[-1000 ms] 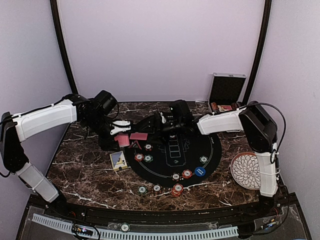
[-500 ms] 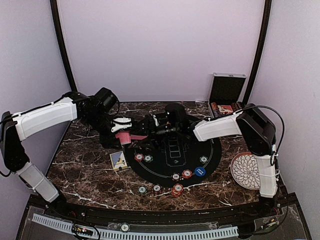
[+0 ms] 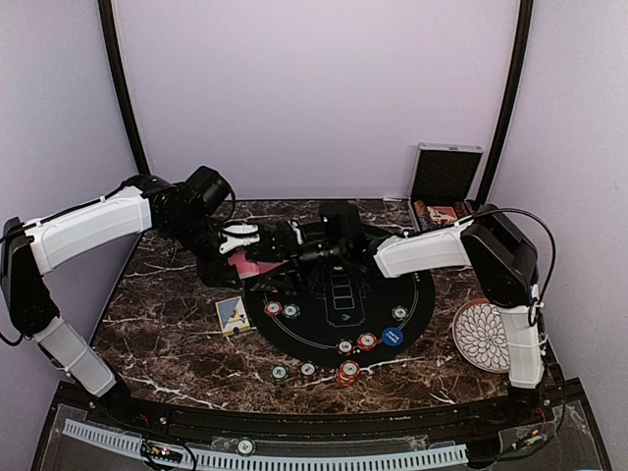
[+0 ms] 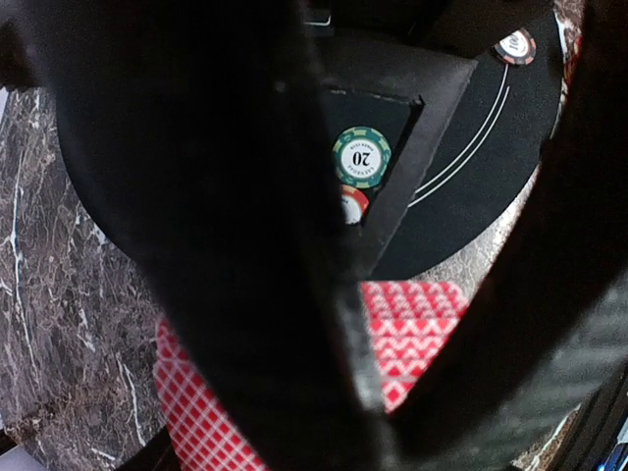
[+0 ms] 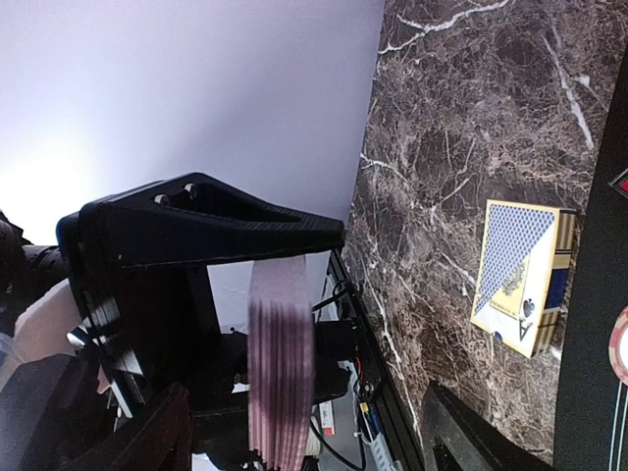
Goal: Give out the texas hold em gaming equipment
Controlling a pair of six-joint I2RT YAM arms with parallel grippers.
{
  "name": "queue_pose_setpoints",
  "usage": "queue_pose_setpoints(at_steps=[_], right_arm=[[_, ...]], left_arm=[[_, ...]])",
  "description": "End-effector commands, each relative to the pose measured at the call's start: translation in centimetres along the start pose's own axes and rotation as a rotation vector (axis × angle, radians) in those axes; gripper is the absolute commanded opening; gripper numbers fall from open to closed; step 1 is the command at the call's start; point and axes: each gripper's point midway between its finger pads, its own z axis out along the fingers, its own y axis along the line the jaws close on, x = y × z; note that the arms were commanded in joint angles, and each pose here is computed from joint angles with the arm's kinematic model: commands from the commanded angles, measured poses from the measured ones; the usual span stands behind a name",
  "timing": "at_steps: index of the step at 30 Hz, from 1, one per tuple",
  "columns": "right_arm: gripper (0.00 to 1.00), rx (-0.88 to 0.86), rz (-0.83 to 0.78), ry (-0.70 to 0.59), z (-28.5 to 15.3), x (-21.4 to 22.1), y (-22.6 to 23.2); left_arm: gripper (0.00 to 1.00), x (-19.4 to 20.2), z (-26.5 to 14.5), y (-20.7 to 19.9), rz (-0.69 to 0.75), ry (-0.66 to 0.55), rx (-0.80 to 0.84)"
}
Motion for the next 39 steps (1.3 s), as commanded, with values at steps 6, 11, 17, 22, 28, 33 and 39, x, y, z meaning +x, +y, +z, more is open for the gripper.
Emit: queue_pose_setpoints(at_steps=[6,11,17,22,28,33,39], right_arm=[[0.82,-0.075,-0.036,0.04,2.3,0.3,2.0],[0.81,-0.079,-0.009,0.033,2.9,0.0,1.1],[0.81,-0.176,0.012,0.015,2.1,0.1,2.0],[0.8,-0.173,0.01,0.014,2.3,-0.1,2.1],[0.8,-0.152,0.044,0.024,3.2,0.0,1.0],[0.79,-0.096,0.059,0.012,4.0,-0.5,-0.5],[0.76,-0.069,0.08,-0.02,4.0,-1.0,-1.5]], left_arm=[[0.12,-1.6,-0.9,0.5,-0.017,-0.039,0.015],[0.11,-1.8,-1.1,0.5,-0.021,-0.047,0.015],[0.11,-1.9,-1.5,0.3,-0.025,-0.057,0.016],[0.1,-1.9,-1.4,0.2,-0.029,-0.057,0.023],[0.1,-2.2,-1.6,0.3,-0.032,-0.067,0.025],[0.1,-2.3,-1.6,0.3,-0.035,-0.068,0.03],[0.1,-2.1,-1.7,0.1,-0.033,-0.062,0.031]])
